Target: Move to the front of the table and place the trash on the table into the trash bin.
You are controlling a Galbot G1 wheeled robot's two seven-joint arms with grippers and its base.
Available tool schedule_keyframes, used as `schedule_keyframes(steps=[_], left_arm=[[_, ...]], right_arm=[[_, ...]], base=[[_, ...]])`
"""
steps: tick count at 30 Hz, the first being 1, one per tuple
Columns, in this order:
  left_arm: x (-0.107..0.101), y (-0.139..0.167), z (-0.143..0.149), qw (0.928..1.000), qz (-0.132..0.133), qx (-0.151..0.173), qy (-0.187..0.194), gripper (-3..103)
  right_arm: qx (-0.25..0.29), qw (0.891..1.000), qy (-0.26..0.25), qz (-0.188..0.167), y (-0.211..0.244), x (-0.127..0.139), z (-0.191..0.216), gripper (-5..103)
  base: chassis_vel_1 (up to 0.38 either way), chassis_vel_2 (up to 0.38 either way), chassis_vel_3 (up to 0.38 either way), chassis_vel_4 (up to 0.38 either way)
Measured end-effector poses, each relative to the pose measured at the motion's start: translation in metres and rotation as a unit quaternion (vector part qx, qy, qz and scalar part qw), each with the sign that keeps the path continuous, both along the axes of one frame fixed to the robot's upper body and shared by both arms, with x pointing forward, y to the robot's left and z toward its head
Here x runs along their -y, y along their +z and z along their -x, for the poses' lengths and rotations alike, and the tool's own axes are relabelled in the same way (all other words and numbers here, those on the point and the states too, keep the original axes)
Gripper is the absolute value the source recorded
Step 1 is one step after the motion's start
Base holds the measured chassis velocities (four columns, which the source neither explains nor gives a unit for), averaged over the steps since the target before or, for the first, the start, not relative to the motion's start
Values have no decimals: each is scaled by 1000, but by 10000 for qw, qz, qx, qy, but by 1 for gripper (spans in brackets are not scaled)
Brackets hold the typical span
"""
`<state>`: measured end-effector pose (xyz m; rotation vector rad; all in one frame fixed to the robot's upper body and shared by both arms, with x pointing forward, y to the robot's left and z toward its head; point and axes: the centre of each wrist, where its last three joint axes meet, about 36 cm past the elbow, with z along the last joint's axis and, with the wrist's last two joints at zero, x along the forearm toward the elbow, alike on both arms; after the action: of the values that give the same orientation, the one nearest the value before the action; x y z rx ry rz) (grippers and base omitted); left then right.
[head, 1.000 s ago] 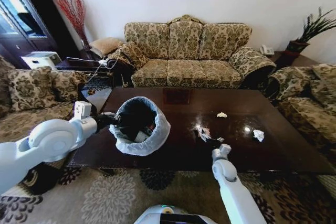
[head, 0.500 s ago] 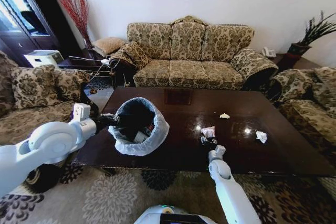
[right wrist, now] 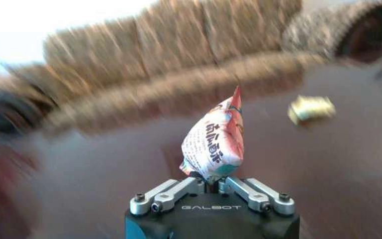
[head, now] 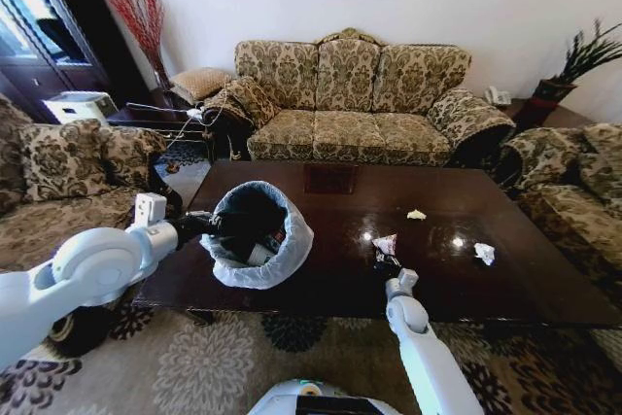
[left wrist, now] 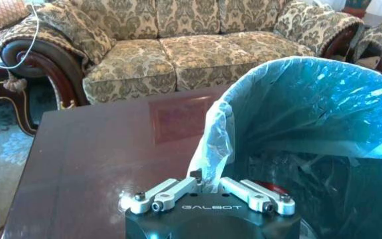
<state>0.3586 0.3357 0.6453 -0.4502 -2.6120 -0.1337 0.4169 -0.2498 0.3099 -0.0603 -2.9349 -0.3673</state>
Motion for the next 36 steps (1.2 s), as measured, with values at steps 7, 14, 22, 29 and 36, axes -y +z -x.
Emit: schedule_keyframes(steps=[7, 14, 22, 29, 36], left_arm=[[2, 9, -9, 9998, -166, -86, -23, 0], [6, 11, -11, 9995, -250, -176, -108, 0], [10, 12, -8, 9994, -207, -229, -171, 0], [13, 12, -4, 9994, -142, -226, -199, 0], [12, 11, -3, 9995, -107, -226, -179, 0]], right_arm=[[3056, 9212, 2259, -840, 152, -51, 39, 2], [3379, 8388, 3887, -1766, 218, -105, 69, 2], [3115, 8165, 4680, -1316, 215, -141, 71, -1], [2916, 8281, 4684, -996, 207, -143, 71, 25], [2898, 8294, 4694, -887, 206, -139, 70, 47]], base=[[0, 0, 0, 0], [0, 0, 0, 0], [0, 0, 0, 0], [0, 0, 0, 0], [0, 0, 0, 0]])
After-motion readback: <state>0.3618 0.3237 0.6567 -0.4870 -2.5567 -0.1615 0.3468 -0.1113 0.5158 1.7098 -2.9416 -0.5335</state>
